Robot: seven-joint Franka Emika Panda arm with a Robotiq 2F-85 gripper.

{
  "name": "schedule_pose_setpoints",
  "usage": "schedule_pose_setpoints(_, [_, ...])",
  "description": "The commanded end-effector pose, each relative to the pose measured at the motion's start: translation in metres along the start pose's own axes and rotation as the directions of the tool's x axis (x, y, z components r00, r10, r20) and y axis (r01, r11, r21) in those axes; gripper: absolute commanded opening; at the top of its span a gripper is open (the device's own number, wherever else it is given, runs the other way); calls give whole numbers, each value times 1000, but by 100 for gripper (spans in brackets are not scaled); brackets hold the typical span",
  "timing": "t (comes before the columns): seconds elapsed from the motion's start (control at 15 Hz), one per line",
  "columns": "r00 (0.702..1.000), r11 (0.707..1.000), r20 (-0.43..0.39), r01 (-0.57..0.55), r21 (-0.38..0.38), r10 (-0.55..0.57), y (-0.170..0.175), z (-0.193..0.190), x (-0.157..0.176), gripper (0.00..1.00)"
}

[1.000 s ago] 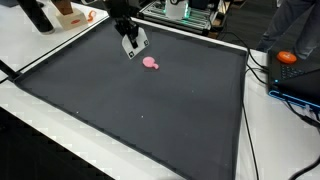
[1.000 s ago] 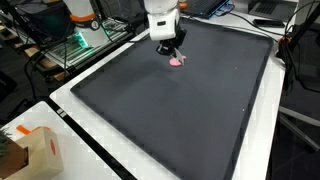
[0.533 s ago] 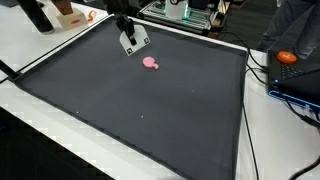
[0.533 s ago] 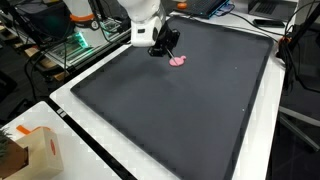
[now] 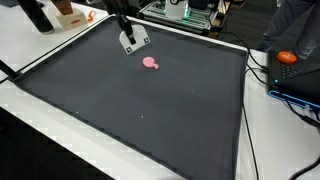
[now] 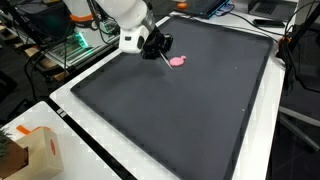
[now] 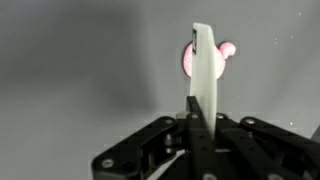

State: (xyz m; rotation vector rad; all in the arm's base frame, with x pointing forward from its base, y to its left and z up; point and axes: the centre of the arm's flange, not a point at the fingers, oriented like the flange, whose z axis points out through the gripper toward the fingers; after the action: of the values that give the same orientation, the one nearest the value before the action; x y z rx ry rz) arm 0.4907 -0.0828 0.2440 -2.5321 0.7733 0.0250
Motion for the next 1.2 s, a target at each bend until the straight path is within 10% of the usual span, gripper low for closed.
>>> schedule_pose_setpoints(0.0, [998,998,-25,-61,18,62,12,-1,-10,1])
schedule_pose_setpoints(1.13, [997,991,-64,-50,-126,42,-44,1,4,1])
